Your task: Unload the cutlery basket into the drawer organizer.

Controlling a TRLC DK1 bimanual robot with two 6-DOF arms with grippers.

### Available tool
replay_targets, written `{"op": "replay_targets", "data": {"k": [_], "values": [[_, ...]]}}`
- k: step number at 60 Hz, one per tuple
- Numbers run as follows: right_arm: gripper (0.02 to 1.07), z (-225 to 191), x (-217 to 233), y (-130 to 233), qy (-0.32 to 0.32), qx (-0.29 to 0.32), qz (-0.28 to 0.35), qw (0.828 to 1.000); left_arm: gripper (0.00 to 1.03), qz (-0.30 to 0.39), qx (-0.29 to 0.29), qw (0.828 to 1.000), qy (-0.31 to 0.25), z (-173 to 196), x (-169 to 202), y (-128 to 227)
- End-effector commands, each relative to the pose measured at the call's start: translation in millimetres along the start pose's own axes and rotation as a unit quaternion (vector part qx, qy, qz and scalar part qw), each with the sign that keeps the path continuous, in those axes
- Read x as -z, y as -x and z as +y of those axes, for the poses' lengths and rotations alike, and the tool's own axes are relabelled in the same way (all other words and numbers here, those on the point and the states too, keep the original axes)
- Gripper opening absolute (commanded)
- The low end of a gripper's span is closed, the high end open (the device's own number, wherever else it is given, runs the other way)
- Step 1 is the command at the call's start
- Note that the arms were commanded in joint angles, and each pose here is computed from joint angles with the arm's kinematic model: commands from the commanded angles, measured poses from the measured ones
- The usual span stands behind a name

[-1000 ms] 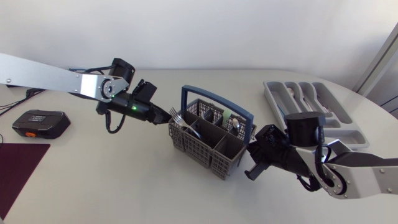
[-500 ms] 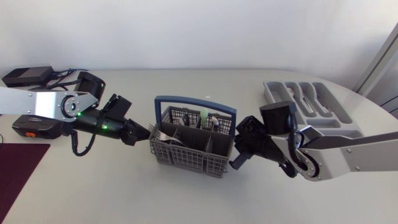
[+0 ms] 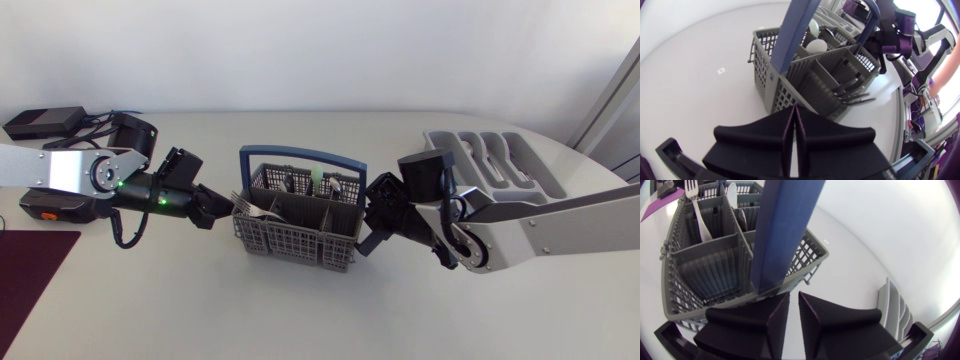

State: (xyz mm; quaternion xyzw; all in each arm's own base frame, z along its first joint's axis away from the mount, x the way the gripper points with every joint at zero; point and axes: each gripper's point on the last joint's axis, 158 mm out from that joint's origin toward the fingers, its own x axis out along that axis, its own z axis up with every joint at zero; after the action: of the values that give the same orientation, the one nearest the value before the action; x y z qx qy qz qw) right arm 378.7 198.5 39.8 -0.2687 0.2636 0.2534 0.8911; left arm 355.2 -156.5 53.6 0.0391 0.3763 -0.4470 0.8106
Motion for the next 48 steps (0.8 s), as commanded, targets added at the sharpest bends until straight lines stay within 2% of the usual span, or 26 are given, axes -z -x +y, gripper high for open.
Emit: {"op": "replay_targets", "data": {"k": [1,4,8,16,32,48], "values": [[0.24,-0.7,-23.3,7.0,0.000,0.005,-0.038,0.999,0.04,-0.007,0.031,0.999,-0.004,-18.7,-0.8,-5.3],[0.32,-5.1,-19.7,14.6,-0.001,0.012,-0.039,0.999,0.11,-0.009,0.024,1.000,-0.001,-15.4,2.4,-0.8],[0.45,-7.3,-16.7,22.6,-0.001,0.017,-0.042,0.999,0.12,-0.010,0.021,1.000,0.000,-15.1,6.7,2.4],[0.56,-10.3,-14.4,39.7,-0.001,0.025,-0.052,0.998,0.12,-0.009,0.015,1.000,-0.007,-19.8,11.7,7.3],[0.56,-3.3,2.3,60.3,0.003,0.019,-0.045,0.999,0.14,-0.013,-0.010,1.000,-0.025,-22.9,14.1,17.4],[0.56,9.7,4.7,76.7,0.009,0.004,-0.048,0.999,0.14,-0.017,-0.063,0.994,-0.083,-33.2,22.5,24.7]]}}
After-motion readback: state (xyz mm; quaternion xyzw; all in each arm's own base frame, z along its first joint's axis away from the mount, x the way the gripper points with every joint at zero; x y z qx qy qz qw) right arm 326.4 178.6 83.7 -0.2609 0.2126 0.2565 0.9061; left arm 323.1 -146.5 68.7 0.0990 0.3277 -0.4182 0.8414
